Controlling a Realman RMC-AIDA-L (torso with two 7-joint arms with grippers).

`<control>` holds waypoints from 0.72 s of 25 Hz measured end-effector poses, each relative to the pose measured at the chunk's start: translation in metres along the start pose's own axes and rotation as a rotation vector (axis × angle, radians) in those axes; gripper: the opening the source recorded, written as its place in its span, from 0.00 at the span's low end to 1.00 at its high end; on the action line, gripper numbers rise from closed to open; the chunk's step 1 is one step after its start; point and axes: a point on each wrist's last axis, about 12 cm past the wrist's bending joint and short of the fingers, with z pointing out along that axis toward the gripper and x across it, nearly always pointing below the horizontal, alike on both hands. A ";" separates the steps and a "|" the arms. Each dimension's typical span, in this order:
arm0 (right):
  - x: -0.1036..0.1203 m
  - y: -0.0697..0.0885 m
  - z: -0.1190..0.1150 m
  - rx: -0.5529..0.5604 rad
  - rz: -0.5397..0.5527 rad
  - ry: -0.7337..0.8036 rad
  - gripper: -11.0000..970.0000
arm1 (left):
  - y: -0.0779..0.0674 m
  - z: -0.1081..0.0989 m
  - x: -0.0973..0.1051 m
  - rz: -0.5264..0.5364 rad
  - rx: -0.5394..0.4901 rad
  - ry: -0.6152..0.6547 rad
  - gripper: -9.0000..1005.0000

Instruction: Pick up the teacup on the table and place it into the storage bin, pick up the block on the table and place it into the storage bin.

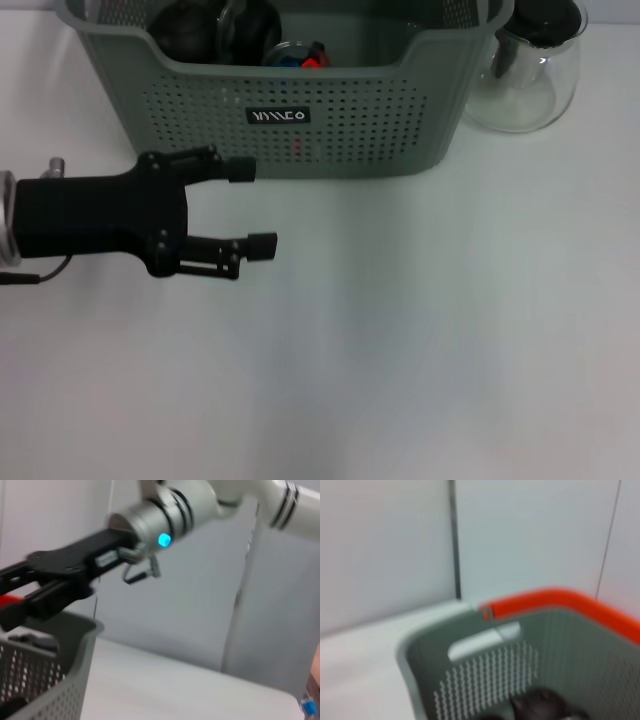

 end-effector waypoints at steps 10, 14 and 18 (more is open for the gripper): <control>0.056 0.019 -0.065 -0.157 -0.028 -0.259 0.86 | -0.001 -0.009 -0.002 -0.029 -0.040 -0.098 0.93; 0.086 0.031 -0.072 -0.249 -0.038 -0.241 0.86 | -0.003 -0.010 0.002 -0.054 -0.043 -0.085 0.93; 0.116 0.036 -0.076 -0.295 -0.003 -0.215 0.86 | -0.004 -0.014 0.006 -0.067 -0.058 -0.074 0.93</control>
